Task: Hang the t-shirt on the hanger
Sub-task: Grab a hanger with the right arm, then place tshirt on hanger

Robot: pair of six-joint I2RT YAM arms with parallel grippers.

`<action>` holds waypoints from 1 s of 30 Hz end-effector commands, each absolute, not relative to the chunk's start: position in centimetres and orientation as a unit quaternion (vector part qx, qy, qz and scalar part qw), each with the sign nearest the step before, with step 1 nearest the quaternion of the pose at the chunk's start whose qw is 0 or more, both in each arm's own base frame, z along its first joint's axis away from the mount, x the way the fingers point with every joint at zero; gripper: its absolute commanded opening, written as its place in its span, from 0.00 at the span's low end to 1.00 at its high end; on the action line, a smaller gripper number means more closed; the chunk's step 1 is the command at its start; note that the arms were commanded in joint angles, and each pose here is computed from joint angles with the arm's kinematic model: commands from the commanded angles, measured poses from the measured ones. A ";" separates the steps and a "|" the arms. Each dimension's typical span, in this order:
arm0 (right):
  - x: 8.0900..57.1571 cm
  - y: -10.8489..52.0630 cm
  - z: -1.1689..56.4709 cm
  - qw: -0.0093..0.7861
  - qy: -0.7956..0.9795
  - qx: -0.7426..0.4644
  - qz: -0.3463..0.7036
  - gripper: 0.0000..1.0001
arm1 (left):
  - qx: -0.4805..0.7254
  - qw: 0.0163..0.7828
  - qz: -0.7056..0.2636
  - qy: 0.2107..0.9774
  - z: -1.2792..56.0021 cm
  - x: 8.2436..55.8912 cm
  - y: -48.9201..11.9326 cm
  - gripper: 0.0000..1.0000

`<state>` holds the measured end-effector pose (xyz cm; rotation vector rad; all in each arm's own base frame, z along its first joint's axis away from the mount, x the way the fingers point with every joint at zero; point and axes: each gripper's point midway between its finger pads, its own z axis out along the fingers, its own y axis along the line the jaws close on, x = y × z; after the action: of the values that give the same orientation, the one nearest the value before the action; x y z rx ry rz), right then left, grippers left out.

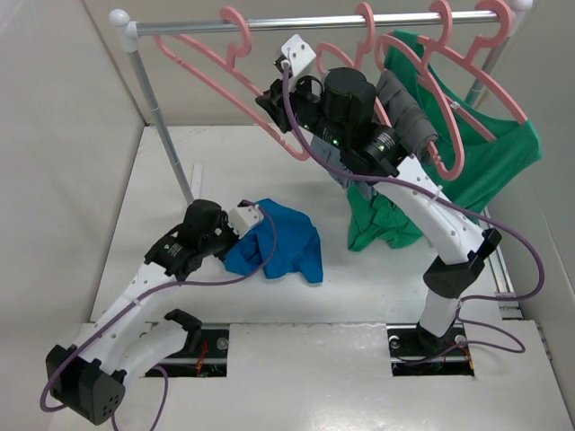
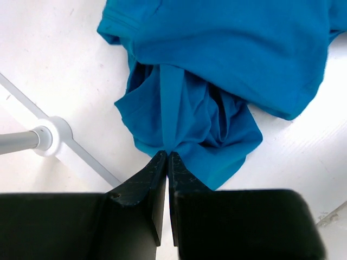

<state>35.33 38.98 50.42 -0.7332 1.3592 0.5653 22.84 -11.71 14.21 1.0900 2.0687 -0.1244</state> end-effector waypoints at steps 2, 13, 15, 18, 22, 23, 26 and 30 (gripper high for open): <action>31.1 38.6 58.6 0.746 0.481 -0.349 0.299 0.00 | 0.434 0.440 -0.072 0.783 18.0 22.6 -12.7 0.03; 28.0 38.9 59.2 0.752 0.426 -0.394 0.312 0.00 | 0.547 0.382 -0.061 0.742 13.8 18.2 -10.9 0.03; 27.2 39.0 57.9 0.740 0.433 -0.406 0.317 0.00 | 0.556 0.378 -0.058 0.738 13.4 17.9 -10.7 0.03; 26.8 37.7 54.1 0.718 0.469 -0.413 0.306 0.00 | 0.592 0.355 -0.046 0.722 12.0 16.7 -9.7 0.03; 25.2 36.1 49.3 0.685 0.510 -0.423 0.304 0.00 | 0.631 0.349 -0.015 0.693 11.5 16.7 -8.9 0.08; 25.0 36.2 47.1 0.668 0.527 -0.427 0.306 0.00 | 0.647 0.337 -0.012 0.684 10.9 16.4 -8.6 0.45; 24.2 34.3 45.1 0.651 0.561 -0.415 0.300 0.00 | 0.650 0.326 0.016 0.687 10.4 17.2 -7.9 0.68; 23.7 32.2 39.3 0.614 0.619 -0.400 0.281 0.00 | 0.548 0.411 -0.004 0.729 14.1 20.0 -9.8 0.76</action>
<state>24.17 33.40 40.04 -0.9931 1.3851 0.6508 17.45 -8.44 10.75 1.5799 1.8759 -0.0106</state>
